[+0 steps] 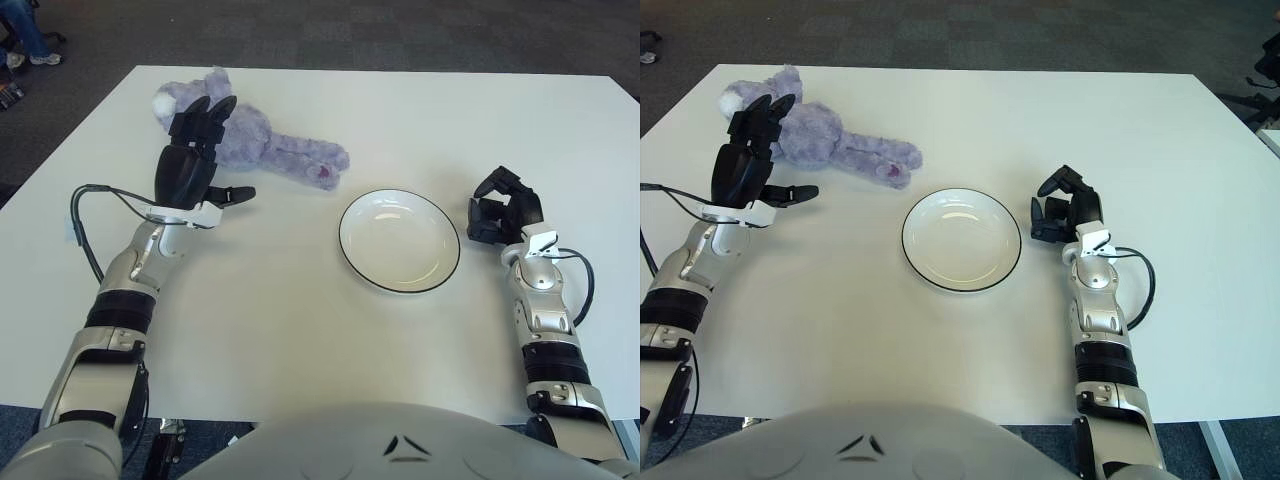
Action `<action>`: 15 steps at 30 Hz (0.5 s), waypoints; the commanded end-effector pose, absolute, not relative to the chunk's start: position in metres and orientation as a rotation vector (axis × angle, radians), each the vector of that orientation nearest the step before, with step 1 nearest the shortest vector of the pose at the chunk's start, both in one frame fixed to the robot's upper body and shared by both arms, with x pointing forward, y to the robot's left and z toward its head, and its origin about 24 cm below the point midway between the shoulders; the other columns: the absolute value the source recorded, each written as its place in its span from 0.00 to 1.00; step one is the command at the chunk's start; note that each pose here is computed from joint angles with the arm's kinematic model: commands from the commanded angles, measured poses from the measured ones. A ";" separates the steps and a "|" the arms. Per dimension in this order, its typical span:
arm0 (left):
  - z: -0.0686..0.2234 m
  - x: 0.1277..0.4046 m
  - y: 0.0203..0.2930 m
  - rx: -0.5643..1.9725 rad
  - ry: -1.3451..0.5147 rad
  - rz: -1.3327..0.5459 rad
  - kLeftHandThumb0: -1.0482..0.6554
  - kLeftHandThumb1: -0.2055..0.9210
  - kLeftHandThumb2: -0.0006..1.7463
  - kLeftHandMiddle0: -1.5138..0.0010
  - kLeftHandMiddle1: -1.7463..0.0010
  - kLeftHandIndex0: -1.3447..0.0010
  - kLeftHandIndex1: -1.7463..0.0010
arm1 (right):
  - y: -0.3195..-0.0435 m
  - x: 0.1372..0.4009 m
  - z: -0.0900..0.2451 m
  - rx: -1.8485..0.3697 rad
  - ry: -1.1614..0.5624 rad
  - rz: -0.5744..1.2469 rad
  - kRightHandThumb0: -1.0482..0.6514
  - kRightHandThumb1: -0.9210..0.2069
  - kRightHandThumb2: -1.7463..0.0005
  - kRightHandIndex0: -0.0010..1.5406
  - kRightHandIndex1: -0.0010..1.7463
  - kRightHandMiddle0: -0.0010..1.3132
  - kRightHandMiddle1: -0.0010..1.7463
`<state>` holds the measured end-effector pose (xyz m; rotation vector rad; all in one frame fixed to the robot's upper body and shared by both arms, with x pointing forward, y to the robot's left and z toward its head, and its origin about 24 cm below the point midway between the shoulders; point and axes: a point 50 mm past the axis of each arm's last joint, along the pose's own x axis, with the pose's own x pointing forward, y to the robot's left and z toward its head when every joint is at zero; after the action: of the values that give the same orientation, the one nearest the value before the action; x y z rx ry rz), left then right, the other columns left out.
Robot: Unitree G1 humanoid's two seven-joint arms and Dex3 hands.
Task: Put the doll into the plate.
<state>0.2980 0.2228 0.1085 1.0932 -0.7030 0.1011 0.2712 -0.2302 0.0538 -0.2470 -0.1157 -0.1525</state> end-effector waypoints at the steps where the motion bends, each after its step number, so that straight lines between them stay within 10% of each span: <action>1: 0.116 0.301 0.224 1.199 -0.761 0.120 0.25 0.45 0.51 1.00 0.94 1.00 0.84 | -0.230 0.266 0.035 -0.248 -0.017 -0.147 0.32 0.58 0.21 0.82 1.00 0.50 1.00; 15: 0.119 0.307 0.228 1.372 -0.748 0.077 0.13 0.76 0.35 1.00 1.00 1.00 0.99 | -0.230 0.266 0.034 -0.244 -0.016 -0.138 0.32 0.58 0.21 0.82 1.00 0.50 1.00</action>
<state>0.3045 0.2257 0.1138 1.3207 -0.7441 0.0912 0.2718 -0.2302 0.0537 -0.2468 -0.1149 -0.1516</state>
